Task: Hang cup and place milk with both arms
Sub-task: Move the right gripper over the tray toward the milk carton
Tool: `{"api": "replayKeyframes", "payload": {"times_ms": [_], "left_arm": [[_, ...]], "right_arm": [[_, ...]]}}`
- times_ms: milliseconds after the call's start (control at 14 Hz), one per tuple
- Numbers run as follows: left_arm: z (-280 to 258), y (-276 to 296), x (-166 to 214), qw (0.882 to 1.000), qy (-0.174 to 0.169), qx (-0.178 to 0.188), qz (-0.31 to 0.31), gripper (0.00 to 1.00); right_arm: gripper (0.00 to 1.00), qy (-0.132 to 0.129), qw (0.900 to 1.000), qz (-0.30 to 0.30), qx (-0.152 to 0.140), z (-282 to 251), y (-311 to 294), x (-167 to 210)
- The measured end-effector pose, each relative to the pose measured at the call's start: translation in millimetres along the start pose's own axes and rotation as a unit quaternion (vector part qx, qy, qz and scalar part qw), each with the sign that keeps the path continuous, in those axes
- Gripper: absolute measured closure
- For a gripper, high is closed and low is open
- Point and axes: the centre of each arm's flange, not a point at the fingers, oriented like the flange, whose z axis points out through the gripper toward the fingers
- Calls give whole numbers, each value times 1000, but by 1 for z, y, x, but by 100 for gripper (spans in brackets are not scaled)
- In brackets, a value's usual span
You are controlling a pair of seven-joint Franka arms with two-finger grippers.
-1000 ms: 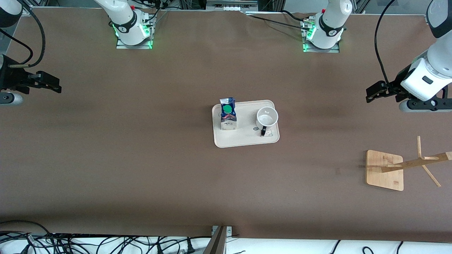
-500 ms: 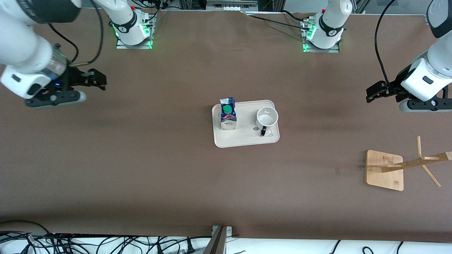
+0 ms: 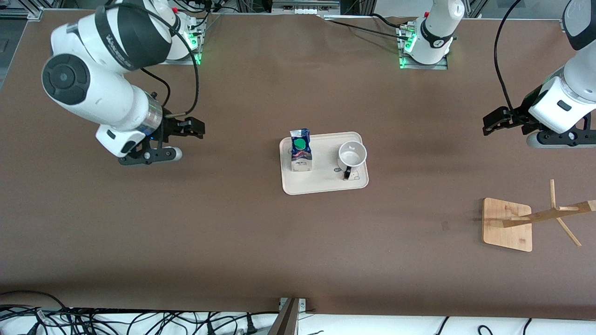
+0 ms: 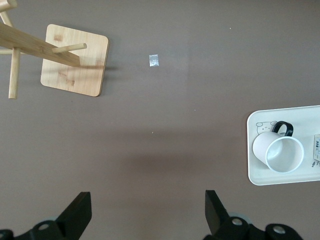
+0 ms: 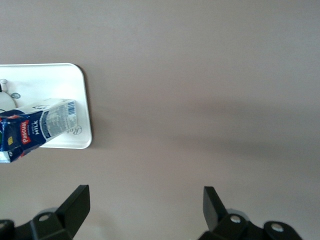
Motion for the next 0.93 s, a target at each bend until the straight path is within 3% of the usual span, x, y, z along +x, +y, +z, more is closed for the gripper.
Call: {"api": "replayKeyframes", "payload": {"times_ms": [286,643,929], "left_arm": [[0,0,0,1000,0,0,0,0],[0,0,0,1000,0,0,0,0],[0,0,0,1000,0,0,0,0]], "right_arm": [[0,-7,999,32,-4,28,-57,-8],[0,24,999,32,-22,73,-177,-26],[0,45,998,25,-26,91,-219,-32]]}}
